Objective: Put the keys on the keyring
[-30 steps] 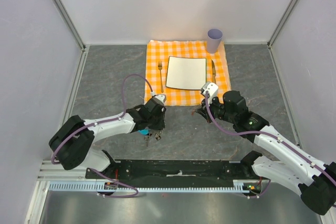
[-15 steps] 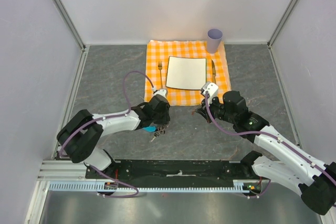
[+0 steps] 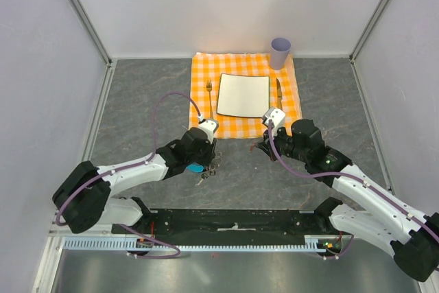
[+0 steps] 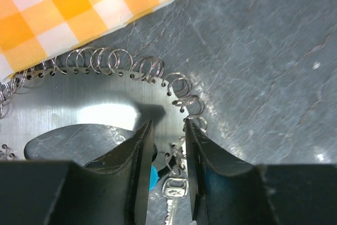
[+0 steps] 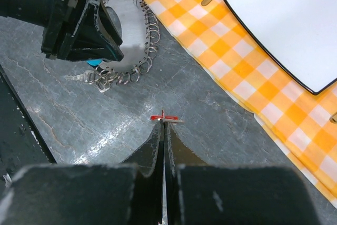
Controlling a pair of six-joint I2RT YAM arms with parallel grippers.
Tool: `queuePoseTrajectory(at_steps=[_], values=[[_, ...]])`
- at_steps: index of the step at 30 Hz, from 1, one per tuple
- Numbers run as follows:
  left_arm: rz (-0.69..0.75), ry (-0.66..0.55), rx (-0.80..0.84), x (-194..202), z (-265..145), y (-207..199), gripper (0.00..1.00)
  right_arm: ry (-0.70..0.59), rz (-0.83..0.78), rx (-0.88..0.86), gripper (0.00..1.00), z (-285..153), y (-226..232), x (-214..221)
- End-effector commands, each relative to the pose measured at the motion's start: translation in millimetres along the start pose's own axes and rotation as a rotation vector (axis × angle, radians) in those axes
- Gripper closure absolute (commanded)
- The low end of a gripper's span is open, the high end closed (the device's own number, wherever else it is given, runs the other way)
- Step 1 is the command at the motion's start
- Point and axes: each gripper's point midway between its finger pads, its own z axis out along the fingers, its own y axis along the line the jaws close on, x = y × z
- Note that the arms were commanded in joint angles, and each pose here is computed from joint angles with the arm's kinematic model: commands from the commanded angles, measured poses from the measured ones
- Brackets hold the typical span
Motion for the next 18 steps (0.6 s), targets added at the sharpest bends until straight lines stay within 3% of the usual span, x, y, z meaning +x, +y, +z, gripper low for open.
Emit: queuePoseTrajectory(at_steps=[1,12,18], values=[[0.147,-0.035,0.043,-5.6,6.4,1.7,0.64,-0.025,-0.011,-0.003,1.0,-1.5,2.2,-5.7],[0.195,0.078,0.131,4.9,26.6,-15.4,0.69,-0.021,-0.018,-0.011,1.0,-1.0,3.7,-5.0],[0.204,0.106,0.079,9.2,32.4,-6.2,0.68,-0.022,-0.018,-0.012,1.0,-1.1,4.0,-5.0]])
